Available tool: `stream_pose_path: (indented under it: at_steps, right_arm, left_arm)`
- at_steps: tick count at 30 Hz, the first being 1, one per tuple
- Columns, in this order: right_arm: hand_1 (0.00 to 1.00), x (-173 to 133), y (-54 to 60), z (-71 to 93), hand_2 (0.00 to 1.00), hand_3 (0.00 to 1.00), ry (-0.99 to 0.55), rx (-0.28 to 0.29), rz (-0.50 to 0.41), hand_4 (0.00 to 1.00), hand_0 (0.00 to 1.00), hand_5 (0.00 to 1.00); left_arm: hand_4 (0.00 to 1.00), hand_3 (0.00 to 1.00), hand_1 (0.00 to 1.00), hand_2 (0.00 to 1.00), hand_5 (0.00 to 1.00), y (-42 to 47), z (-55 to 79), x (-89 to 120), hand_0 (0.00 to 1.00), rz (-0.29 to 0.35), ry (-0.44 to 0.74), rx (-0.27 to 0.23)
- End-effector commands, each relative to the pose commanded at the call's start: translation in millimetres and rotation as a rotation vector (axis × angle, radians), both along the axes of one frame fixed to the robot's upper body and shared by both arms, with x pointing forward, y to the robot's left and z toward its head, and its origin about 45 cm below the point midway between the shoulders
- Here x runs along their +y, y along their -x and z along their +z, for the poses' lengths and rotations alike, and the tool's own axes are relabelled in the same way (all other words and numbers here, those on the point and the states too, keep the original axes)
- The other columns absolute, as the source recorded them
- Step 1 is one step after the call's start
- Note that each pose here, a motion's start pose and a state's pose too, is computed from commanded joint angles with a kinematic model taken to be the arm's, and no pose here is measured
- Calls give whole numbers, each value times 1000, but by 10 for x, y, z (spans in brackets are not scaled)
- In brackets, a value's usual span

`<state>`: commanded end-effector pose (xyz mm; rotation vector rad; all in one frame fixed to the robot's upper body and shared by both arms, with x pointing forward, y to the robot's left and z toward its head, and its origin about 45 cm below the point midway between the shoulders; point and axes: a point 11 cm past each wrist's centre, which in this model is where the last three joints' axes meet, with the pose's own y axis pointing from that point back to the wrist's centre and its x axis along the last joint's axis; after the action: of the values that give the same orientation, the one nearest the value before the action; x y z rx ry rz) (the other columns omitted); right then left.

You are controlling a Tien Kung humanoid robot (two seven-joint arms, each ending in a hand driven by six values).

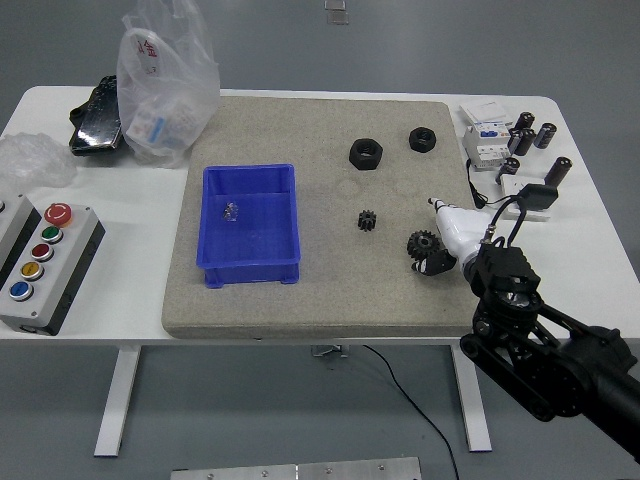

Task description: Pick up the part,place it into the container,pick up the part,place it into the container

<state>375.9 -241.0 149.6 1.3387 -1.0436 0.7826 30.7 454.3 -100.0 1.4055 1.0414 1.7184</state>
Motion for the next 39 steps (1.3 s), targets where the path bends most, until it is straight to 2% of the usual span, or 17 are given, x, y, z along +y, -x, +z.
stream_pose_path:
  at_steps: [4, 5, 10, 11, 15, 18, 21, 24, 28, 31, 36, 39]
  right_arm:
    - [444, 5, 7, -18, 564, 645, -5, 2, -1, 410, 281, 141]
    - [424, 6, 10, -23, 461, 535, -8, 1, -2, 468, 278, 23]
    - [424, 7, 12, -15, 461, 535, -19, -18, -5, 468, 278, 23]
    - [418, 8, 12, -13, 438, 494, -20, -21, -5, 479, 269, 2]
    - [418, 16, 16, -2, 438, 494, -27, -35, -4, 479, 269, 2]
    - [420, 49, 13, 52, 429, 483, -37, -64, 7, 474, 269, 2]
    - [420, 139, -14, 195, 429, 483, -53, -112, 39, 474, 269, 2]
    - [416, 327, -47, 399, 423, 479, -74, -172, 100, 466, 256, 2]
    - [419, 762, -50, 700, 405, 475, -138, -260, 215, 460, 260, 2]
    - [419, 1097, -15, 829, 405, 475, -205, -291, 289, 460, 260, 2]
    - [444, 1585, 62, 907, 408, 473, -295, -301, 412, 469, 278, 2]
    - [444, 1767, 115, 846, 408, 473, -286, -288, 480, 469, 278, 2]
  left_arm:
    - [722, 621, 569, 561, 335, 0, -2, -4, 642, -1, 1, 0]
    - [722, 621, 569, 562, 334, -1, -2, -6, 642, -1, 1, 0]
    - [722, 621, 569, 562, 334, -10, -2, -8, 642, -3, 2, -3]
    - [722, 620, 570, 561, 334, -11, -2, -8, 642, -4, 2, -3]
    - [722, 620, 570, 561, 334, -11, -2, -7, 642, -4, 2, -3]
    - [722, 621, 570, 561, 334, -9, -3, -9, 643, -4, 2, -3]
    - [722, 621, 570, 561, 334, -6, -2, -6, 643, -3, 1, -2]
    - [722, 620, 569, 561, 335, -4, -1, -2, 643, -3, 0, 0]
    - [722, 621, 569, 561, 335, -12, 1, 0, 643, -3, 0, 0]
    - [722, 621, 569, 561, 335, -22, 2, -1, 643, -4, 0, 1]
    - [722, 621, 569, 561, 334, -53, 5, -3, 643, -8, 0, -2]
    - [722, 621, 569, 561, 334, -59, 4, -8, 643, -8, 1, -2]
